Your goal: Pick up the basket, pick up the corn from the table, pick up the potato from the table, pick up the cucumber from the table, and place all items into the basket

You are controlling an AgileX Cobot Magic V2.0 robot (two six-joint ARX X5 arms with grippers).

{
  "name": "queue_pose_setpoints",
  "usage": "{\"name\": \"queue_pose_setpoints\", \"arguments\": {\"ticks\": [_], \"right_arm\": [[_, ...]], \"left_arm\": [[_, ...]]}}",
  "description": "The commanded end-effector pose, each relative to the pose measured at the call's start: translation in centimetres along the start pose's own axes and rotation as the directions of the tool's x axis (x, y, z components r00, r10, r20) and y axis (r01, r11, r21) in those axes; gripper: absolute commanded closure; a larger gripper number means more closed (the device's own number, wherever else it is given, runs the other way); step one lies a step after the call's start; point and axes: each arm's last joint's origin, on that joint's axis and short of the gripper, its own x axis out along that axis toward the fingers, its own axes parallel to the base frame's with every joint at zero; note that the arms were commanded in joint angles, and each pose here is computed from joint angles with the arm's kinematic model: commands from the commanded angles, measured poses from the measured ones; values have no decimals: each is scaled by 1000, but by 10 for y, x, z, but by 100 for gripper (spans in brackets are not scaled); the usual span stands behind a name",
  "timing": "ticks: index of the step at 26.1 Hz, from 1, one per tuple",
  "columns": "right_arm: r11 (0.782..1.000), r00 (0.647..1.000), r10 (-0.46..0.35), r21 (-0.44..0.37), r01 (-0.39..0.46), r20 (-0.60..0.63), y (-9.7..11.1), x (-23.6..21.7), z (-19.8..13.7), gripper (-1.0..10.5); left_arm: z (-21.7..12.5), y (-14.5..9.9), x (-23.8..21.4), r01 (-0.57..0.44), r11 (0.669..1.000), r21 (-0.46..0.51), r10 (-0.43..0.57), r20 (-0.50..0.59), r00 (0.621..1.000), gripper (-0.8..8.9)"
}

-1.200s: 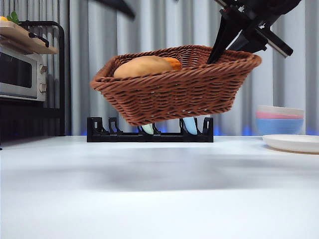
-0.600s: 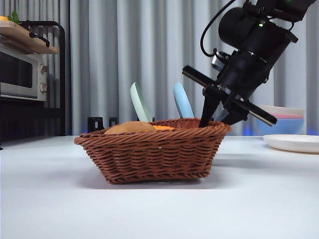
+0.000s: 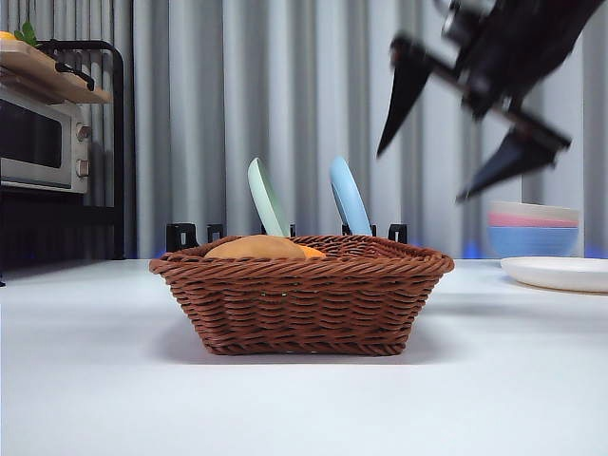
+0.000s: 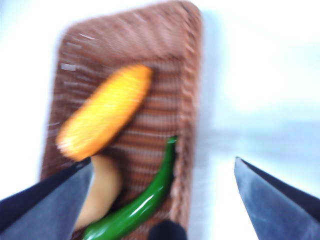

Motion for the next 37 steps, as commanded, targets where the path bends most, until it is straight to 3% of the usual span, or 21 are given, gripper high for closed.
{"name": "queue_pose_setpoints", "arguments": {"ticks": [1,3,7,11,15,24,26,29,33,37], "right_arm": [[988,999,24,-154,-16,49,10,-35,-4,638],[978,995,44,-207,-24,94,16,-59,-7,802],[962,983,50,-272,0,179,23,-90,-13,966],[941,952,-52,-305,149,303,30,-112,-22,963],[916,934,-71,-347,199,350,37,-120,-39,963],[895,874,21,-399,200,486,29,-96,-106,963],[894,862,36,-402,198,505,22,-90,-123,963],[898,872,45,-403,179,487,11,-81,-140,963],[933,882,-13,-312,180,470,6,-78,-145,963],[933,877,-26,-303,194,480,6,-78,-144,963]], "left_arm": [[-3,0,2,-5,999,33,6,-21,1000,656],[-2,-2,3,19,999,51,-19,-3,1000,834],[0,-9,13,77,996,38,-80,75,994,823],[-13,-20,31,112,994,16,-113,145,983,823],[-44,-31,52,111,994,3,-109,176,978,823],[-132,-44,73,123,992,-27,-114,229,967,823],[-148,-45,71,155,987,-36,-140,257,956,823],[-161,-43,63,207,978,-35,-186,312,932,823],[-161,-39,55,204,978,-51,-174,345,922,819],[-162,-39,56,203,978,-47,-176,334,926,816]]}}
